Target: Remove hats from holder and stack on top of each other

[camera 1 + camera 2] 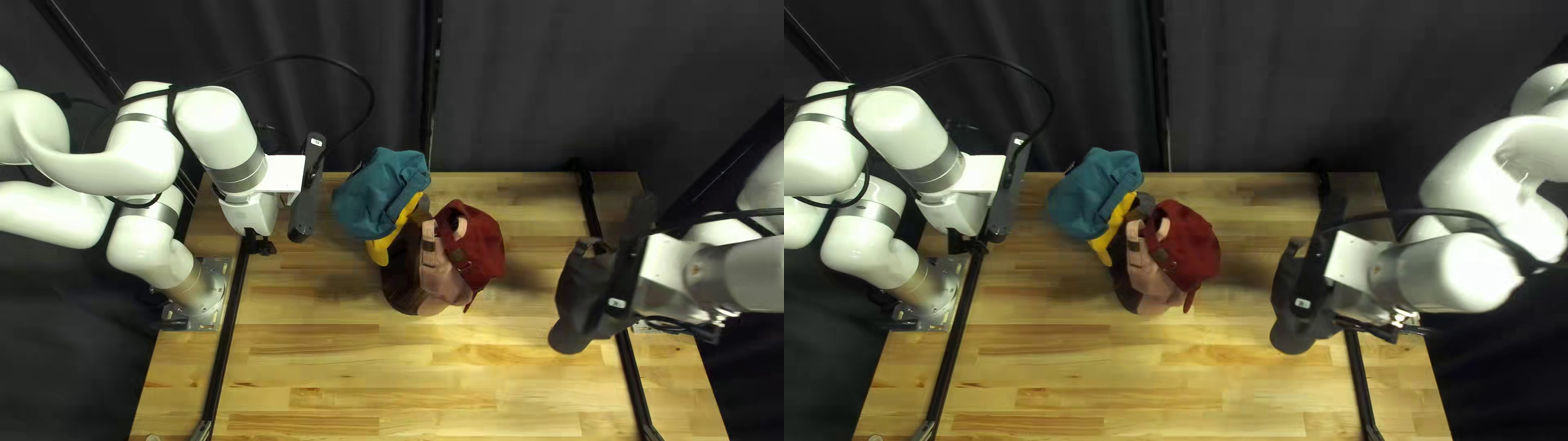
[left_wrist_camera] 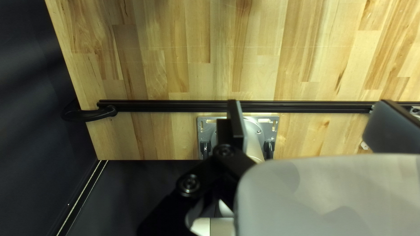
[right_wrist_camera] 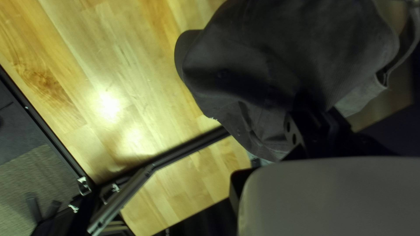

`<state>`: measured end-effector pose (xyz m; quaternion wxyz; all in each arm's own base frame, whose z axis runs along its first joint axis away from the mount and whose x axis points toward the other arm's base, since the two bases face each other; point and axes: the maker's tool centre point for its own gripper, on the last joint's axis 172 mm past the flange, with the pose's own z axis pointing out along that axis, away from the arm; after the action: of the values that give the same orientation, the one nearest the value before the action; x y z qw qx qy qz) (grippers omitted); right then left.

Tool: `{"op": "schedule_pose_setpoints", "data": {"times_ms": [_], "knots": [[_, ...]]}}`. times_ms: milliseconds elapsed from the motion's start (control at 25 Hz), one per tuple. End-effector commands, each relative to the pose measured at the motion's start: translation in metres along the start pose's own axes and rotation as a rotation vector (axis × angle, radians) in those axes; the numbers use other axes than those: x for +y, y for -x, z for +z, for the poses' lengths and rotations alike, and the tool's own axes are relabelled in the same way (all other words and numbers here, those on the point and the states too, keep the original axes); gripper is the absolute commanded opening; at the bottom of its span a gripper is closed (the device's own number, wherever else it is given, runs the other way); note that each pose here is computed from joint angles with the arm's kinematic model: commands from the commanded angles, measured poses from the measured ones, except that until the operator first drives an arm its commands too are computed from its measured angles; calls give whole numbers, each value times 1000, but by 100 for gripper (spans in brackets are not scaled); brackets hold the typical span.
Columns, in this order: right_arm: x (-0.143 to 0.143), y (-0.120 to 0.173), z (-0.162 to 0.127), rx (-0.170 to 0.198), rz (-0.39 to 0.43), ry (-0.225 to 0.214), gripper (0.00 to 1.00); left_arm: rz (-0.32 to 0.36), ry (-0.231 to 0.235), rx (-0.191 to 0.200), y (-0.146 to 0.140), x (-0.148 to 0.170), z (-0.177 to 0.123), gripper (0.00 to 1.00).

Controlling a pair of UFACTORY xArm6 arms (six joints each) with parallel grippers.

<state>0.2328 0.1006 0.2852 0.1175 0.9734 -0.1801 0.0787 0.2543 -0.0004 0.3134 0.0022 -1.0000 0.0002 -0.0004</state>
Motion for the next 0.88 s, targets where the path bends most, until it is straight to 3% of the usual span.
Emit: {"op": "schedule_pose_setpoints", "data": {"times_ms": [40, 320, 360, 400, 440, 480, 720, 880], "knots": [[-11, 2, 31, -24, 10, -57, 0, 0, 0, 0, 0, 0, 0, 100], [-19, 10, 61, -44, 19, -100, 0, 0, 0, 0, 0, 0, 0, 100], [-19, 11, 61, -46, 21, -105, 7, 0, 0, 0, 0, 0, 0, 100], [-17, 11, 58, -46, 23, -107, 33, 0, 0, 0, 0, 0, 0, 100], [-17, 11, 56, -46, 25, -107, 81, 0, 0, 0, 0, 0, 0, 100], [-13, 10, 47, -43, 28, -101, 100, 0, 0, 0, 0, 0, 0, 100], [5, 4, -10, -16, 46, -38, 100, 0, 0, 0, 0, 0, 0, 100], [15, -8, -57, 21, 53, 13, 100, 0, 0, 0, 0, 0, 0, 100]]}}
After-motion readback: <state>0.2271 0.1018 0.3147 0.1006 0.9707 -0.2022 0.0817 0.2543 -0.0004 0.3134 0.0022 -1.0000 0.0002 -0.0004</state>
